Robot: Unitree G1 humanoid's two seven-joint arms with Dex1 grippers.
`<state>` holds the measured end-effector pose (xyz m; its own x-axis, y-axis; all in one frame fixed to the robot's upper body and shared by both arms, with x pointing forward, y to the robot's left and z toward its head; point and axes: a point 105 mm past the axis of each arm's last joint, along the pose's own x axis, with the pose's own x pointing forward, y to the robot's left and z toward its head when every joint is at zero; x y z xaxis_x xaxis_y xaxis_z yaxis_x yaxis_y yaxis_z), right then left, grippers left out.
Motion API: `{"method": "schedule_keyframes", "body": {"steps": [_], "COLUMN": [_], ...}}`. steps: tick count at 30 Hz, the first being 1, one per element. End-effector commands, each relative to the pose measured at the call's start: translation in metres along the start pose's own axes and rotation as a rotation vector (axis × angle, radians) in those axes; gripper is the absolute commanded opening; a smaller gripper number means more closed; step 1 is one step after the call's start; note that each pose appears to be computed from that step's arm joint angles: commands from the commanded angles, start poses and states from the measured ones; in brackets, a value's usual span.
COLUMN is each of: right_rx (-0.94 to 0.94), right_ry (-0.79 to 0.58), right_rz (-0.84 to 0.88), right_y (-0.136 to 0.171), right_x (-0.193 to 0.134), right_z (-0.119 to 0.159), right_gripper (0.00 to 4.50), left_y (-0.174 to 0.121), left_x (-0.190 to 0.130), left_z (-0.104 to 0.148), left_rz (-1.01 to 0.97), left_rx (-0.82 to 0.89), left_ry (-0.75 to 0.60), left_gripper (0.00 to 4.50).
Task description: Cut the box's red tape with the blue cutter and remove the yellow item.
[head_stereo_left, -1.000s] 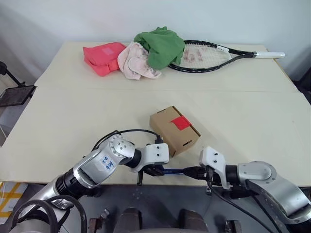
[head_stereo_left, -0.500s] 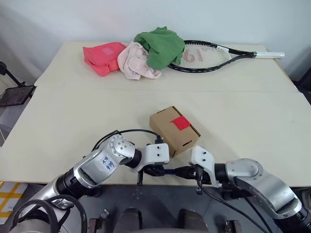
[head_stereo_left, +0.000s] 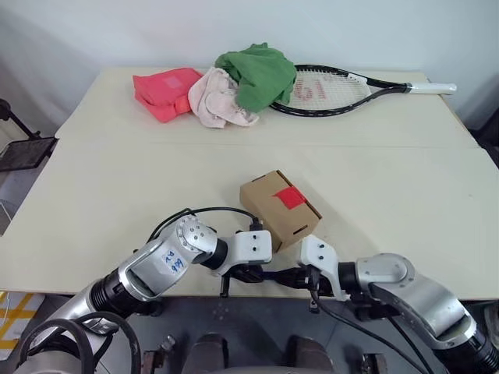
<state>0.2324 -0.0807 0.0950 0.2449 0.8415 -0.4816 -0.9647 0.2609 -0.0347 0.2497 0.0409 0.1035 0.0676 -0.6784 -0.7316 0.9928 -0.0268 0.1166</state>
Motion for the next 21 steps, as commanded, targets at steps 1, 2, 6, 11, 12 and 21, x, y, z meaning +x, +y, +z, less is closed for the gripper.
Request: {"method": "schedule_keyframes", "body": {"steps": [1,2,6,11,12,21], "right_rx": [0.002,0.007,0.038,0.215,0.262,0.553], "right_ry": [-0.008,-0.022,-0.056,-0.162,-0.161,-0.14], "right_rz": [0.016,0.012,0.043,0.028,0.013,-0.152], "right_y": [0.003,0.004,0.018,0.031,0.031,0.014], "right_x": [-0.001,-0.006,-0.039,-0.095,-0.106,-0.143], "right_z": [0.001,0.003,0.008,0.032,0.035,0.076], "right_gripper": [0.01,0.01,0.01,0.59,0.87,3.9], "left_y": [-0.006,-0.007,-0.007,-0.006,-0.005,0.007], "left_x": [0.007,0.007,-0.002,-0.019,-0.023,-0.034], "left_z": [0.002,0.002,0.004,0.016,0.02,0.069], "left_rz": [-0.03,-0.029,-0.024,-0.001,0.01,0.126], "left_rx": [0.016,0.017,0.083,0.268,0.307,0.557], "left_ry": [-0.002,-0.009,-0.051,-0.169,-0.195,-0.401], "left_gripper": [0.51,0.51,0.51,0.51,0.51,0.51]}}
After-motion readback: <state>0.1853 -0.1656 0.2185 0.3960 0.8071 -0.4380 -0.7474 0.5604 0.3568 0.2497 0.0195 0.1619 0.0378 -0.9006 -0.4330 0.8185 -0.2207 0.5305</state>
